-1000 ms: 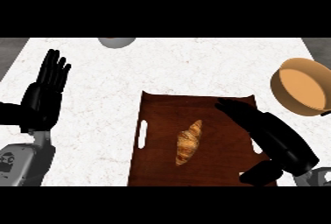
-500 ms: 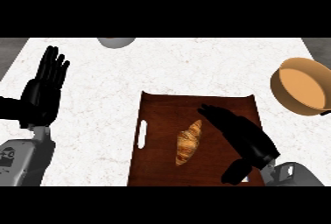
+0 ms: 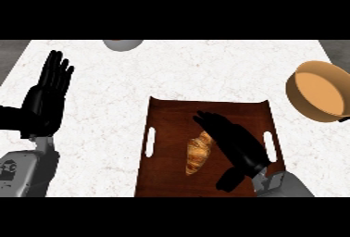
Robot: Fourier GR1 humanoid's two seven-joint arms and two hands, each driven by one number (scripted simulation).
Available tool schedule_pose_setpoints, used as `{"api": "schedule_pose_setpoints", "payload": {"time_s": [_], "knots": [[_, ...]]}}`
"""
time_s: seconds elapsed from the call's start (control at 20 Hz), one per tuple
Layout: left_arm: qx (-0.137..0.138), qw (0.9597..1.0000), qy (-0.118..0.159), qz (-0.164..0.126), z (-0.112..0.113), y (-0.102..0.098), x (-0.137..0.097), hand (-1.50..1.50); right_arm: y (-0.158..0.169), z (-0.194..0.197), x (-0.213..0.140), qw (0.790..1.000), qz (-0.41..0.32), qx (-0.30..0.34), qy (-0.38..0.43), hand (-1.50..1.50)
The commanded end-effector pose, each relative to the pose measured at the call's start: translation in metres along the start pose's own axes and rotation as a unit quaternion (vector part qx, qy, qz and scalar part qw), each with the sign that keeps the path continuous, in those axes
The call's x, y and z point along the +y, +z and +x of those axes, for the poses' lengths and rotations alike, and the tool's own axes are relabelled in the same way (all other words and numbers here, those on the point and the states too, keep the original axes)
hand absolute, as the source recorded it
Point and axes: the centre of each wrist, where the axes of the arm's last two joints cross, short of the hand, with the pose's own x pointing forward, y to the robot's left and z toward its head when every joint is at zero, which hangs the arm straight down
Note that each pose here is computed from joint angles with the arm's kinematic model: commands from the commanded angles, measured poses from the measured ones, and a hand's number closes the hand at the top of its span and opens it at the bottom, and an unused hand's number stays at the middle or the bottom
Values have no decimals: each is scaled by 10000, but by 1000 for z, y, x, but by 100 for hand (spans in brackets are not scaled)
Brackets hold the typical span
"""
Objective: Pick the croissant from the tray and place it in the pot
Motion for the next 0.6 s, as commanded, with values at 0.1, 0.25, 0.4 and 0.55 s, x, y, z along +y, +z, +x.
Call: {"api": "schedule_pose_setpoints", "payload": {"time_s": [0.1,0.25,0.4,0.55], "knots": [[27,10000,24,36,-4,10,3,0,6,13,5,9992,-16,351,215,-150],[41,10000,59,2,-6,17,-10,0,-14,-11,12,9981,62,527,310,-150],[-28,9999,94,26,-7,-4,-14,0,-20,-11,37,9979,77,598,231,-150],[-43,10000,57,-32,-14,18,9,0,-27,-14,40,9989,7,439,180,-150]]}}
